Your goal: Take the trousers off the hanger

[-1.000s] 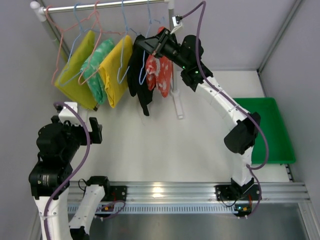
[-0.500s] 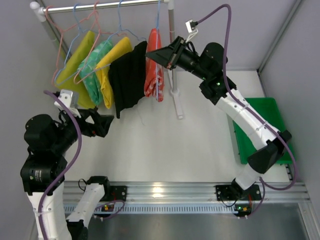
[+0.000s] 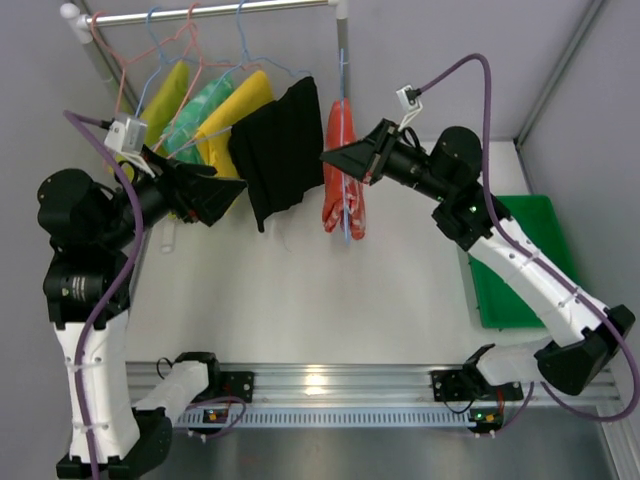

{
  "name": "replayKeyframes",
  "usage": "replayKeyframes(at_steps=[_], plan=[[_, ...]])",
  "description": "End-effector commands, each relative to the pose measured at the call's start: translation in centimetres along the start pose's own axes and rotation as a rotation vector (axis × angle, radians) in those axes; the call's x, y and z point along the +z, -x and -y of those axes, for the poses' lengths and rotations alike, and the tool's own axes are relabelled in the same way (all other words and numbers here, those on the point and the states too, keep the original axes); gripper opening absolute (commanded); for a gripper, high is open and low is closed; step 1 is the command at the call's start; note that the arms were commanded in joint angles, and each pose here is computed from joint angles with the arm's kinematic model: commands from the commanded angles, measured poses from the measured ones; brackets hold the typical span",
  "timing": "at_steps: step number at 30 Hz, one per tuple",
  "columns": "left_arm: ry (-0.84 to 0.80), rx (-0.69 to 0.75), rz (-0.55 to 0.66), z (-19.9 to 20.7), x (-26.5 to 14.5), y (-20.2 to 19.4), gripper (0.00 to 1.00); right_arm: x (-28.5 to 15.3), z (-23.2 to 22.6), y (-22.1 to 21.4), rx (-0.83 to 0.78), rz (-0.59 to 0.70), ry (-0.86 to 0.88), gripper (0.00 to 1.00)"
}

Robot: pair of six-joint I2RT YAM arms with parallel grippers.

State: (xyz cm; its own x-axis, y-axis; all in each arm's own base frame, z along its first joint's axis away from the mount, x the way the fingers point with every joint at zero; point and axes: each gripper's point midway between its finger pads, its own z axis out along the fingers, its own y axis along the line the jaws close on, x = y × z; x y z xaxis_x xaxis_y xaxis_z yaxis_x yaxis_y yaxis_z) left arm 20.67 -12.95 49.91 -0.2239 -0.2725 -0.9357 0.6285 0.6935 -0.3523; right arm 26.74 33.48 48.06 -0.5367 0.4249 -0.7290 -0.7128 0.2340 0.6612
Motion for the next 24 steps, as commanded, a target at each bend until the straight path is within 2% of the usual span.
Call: replayKeyframes(at_steps=[1, 3, 7, 11, 14, 18, 24], plan=[[-0.118, -0.053, 0.058, 1.1, 1.8, 2.2, 0.97, -3.8, -7.0, 4.0, -0.184, 0.175, 0.170, 0.00], [-0.153, -0.073, 0.068, 0.6, 2.9, 2.4, 0.96, -4.5, -6.3, 3.1, -0.173, 0.163, 0.144, 0.00], [-0.179, -0.208, 0.092, -0.6, 4.9, 2.8, 0.94, -5.2, -5.2, 1.2, -0.176, 0.131, 0.123, 0.00], [-0.206, -0.272, 0.038, -0.8, 8.1, 1.8, 0.92, -5.4, -5.0, 0.9, -0.170, 0.133, 0.119, 0.00], [-0.276, -0.264, -0.015, 2.2, 10.3, 0.1, 0.92, -5.5, -5.0, 1.0, -0.165, 0.137, 0.115, 0.00], [-0.275, -0.367, -0.070, 2.1, 12.5, -1.3, 0.92, -5.8, -5.0, 1.2, -0.158, 0.145, 0.100, 0.00], [-0.327, -0.359, -0.134, 4.7, 15.6, -3.6, 0.91, -6.6, -4.8, 0.9, -0.154, 0.147, 0.078, 0.00]])
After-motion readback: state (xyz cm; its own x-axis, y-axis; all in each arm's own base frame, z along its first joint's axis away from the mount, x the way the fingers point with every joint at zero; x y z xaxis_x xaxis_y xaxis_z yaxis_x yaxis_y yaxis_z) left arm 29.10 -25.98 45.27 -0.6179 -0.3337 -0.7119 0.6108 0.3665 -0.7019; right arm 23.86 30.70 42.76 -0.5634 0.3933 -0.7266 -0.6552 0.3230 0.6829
